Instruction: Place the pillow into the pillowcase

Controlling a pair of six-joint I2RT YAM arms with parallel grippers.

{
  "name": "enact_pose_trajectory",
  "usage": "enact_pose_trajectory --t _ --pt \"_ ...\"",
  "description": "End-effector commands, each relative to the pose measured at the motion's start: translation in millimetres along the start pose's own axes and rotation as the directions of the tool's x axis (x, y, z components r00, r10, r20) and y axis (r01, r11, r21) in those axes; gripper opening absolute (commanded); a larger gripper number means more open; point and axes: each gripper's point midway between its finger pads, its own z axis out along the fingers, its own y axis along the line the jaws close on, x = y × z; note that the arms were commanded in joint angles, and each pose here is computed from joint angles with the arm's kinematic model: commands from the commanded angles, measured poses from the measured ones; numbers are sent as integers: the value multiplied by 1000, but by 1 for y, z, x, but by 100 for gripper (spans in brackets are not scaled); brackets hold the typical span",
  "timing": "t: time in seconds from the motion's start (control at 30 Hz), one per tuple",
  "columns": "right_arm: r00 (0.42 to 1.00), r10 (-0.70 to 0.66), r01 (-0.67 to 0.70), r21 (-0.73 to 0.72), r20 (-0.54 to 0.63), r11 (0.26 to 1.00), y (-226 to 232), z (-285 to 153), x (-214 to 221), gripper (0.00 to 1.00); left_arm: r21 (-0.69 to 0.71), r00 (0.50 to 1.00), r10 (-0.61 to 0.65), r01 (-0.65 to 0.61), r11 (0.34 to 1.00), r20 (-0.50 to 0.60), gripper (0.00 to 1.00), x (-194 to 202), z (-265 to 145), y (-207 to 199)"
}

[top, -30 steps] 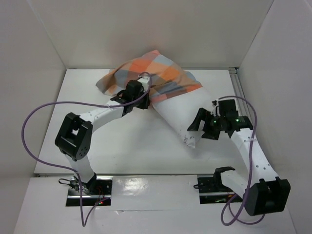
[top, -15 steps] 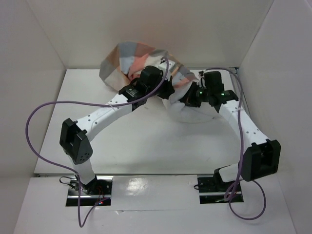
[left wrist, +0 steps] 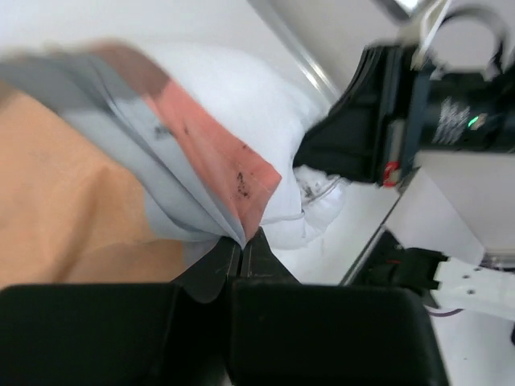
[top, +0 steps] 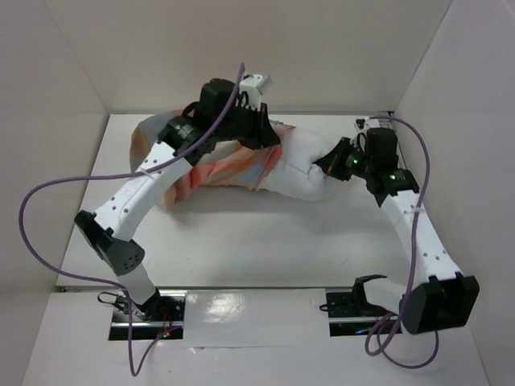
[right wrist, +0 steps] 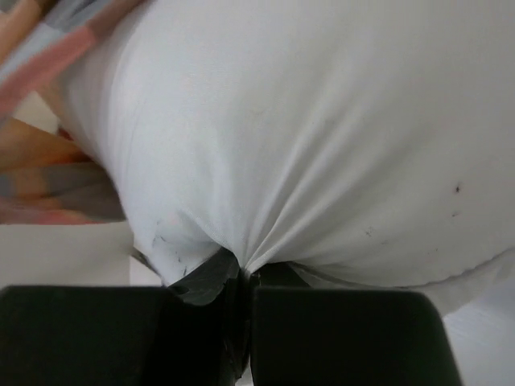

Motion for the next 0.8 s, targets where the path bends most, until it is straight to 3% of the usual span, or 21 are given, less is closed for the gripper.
enact_pose_trajectory --t 0.0,0.03,0.13,0.23,0.37,0.43,0.53,0.57,0.6,0.67,0.7,0.77 --pt "992 -118 117 27 44 993 0 -36 14 0 252 967 55 -119 960 247 0 -87 -111 -128" --pt "994 -109 108 73 9 991 -10 -44 27 0 242 953 68 -144 960 295 0 -101 -136 -136" --pt "990 -135 138 138 -31 981 -23 -68 48 0 206 950 25 -93 974 312 0 -106 -158 -131" --pt "988 -136 147 185 -75 972 -26 -85 59 0 168 955 -17 -35 985 297 0 -105 -160 -109" --pt "980 -56 102 243 -191 965 -55 -67 83 0 37 989 -103 100 994 102 0 -74 -82 -20" --pt "982 -16 66 264 -187 962 -63 -51 79 0 -46 986 -162 161 986 -22 0 -49 -23 42" --pt "997 -21 40 242 -78 969 -55 -19 38 3 -140 987 -152 144 980 -50 0 -43 5 84" --pt "999 -16 28 247 -50 969 -57 -11 24 10 -164 988 -145 133 977 -62 4 -38 17 96" --pt "999 -50 49 211 1 976 -43 -1 -1 23 -191 990 -135 123 974 -51 26 -41 14 105" --pt "1000 7 -11 245 16 969 -61 24 -26 55 -215 994 -98 87 973 -39 54 -44 14 112" --pt "998 -8 -5 207 61 978 -49 30 -50 76 -236 999 -52 53 970 9 76 -60 0 108" --pt "996 -6 -15 231 87 973 -57 41 -70 85 -268 999 -11 23 963 46 80 -70 -15 106"
